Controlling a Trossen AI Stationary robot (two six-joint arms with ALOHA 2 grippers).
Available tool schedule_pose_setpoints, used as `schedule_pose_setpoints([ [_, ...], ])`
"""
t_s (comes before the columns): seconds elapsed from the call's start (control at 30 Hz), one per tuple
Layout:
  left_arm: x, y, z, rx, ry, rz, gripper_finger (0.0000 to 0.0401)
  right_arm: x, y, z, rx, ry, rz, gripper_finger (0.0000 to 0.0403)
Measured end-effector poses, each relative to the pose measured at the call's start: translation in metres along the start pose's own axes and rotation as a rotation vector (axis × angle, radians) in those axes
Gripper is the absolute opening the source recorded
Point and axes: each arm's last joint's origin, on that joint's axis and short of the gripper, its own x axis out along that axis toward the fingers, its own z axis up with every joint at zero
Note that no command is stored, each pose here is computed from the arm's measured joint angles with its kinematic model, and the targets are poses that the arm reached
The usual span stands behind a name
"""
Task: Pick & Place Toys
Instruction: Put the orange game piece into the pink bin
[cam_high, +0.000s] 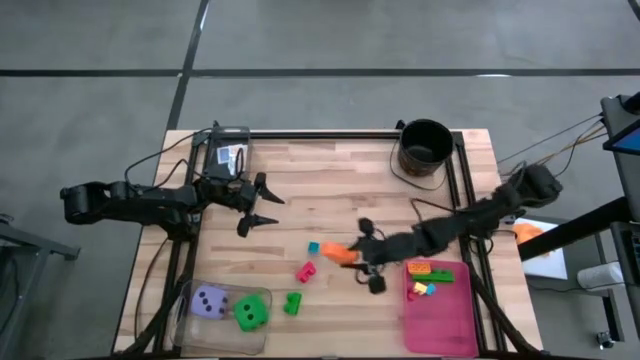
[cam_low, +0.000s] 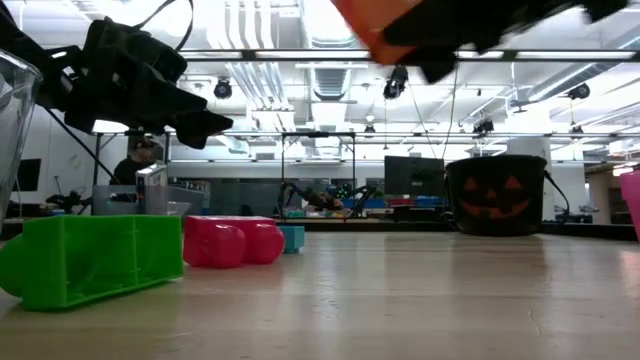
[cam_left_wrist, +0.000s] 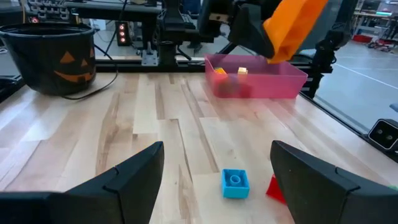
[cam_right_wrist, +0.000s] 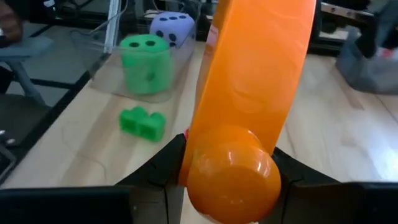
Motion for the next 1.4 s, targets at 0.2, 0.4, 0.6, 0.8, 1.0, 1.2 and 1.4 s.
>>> schedule_pose_setpoints([
  [0.2,0.000,0.000,0.000,-0.001,0.000,0.004,0.0298,-0.047,0.035,-0.009,0.117,0.034,-0.014,0.0130],
  [0.4,0.000,0.000,0.000,-0.001,0.000,0.004,0.0298,-0.088,0.064,-0.024,0.301,0.201,-0.027,0.0130],
  [0.6,0.000,0.000,0.000,-0.001,0.001,0.004,0.0298,-0.119,0.087,-0.040,0.517,0.369,-0.062,0.0130],
  [0.8,0.000,0.000,0.000,-0.001,0.001,0.004,0.0298,-0.142,0.111,-0.050,0.724,0.526,-0.065,0.0130],
  [1.0,0.000,0.000,0.000,-0.001,0.001,0.004,0.0298,-0.158,0.130,-0.055,0.840,0.727,-0.161,0.0130],
  [1.2,0.000,0.000,0.000,-0.001,0.001,0.004,0.0298,-0.154,0.145,-0.059,0.862,0.906,-0.245,0.0130],
  [1.4,0.000,0.000,0.000,-0.001,0.001,0.004,0.0298,-0.145,0.155,-0.064,0.837,0.924,-0.281,0.0130],
])
